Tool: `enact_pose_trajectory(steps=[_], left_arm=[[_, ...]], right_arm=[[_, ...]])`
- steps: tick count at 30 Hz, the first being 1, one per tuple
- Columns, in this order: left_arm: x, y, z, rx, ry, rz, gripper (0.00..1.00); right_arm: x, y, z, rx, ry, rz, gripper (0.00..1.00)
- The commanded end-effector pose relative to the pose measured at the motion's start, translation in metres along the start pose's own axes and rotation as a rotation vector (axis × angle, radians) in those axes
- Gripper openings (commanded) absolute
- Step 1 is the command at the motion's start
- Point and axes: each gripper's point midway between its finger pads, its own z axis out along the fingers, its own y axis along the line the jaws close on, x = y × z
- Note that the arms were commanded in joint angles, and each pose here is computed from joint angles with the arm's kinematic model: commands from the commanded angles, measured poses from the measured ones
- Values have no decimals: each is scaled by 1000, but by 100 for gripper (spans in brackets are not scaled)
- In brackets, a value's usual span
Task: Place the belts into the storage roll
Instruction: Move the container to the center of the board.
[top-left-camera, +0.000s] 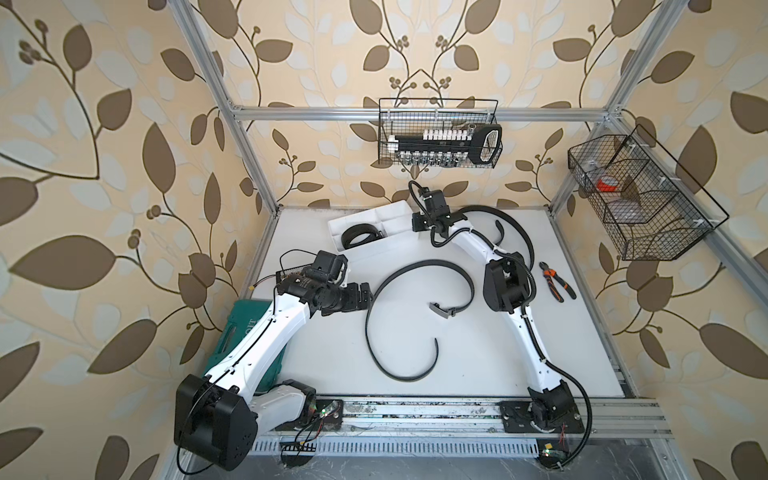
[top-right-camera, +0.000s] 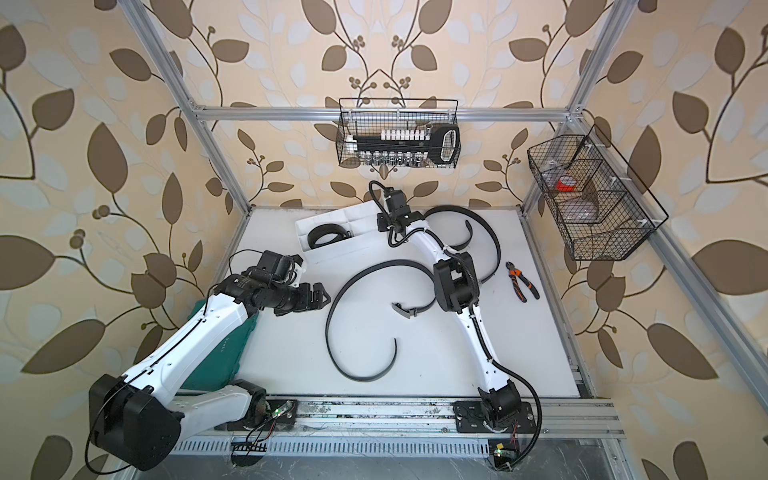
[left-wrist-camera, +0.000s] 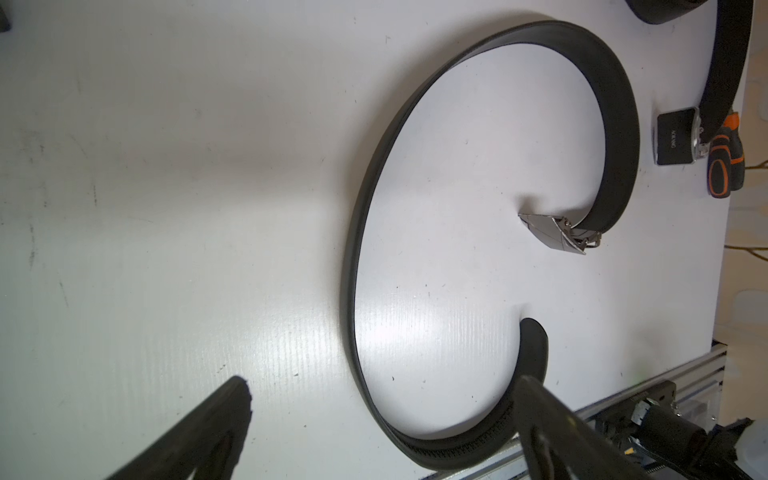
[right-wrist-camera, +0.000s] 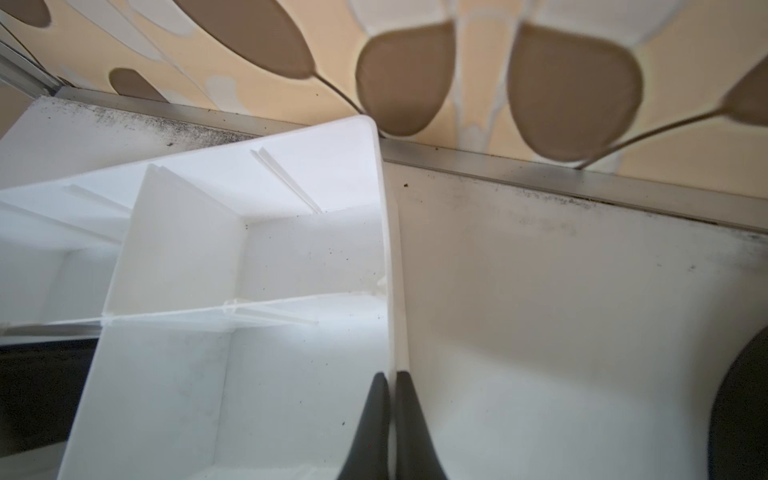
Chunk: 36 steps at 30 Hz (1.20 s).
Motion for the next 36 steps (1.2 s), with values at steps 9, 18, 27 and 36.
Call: enact_pose_trajectory(steps=[9, 18, 27, 36], left_arm=[[-3, 2, -3, -2, -19, 22, 99], [-1, -5, -5, 38, -16, 30, 99], [40, -50, -11, 98, -8, 166, 99], [124, -111, 22, 127, 82, 459, 99]], right_arm=[[24, -26, -61, 130, 85, -3, 0], [42, -32, -118, 127, 83, 34, 47], [71, -64, -195, 89, 110, 216, 99], [161, -87, -239, 130, 272, 266, 99]])
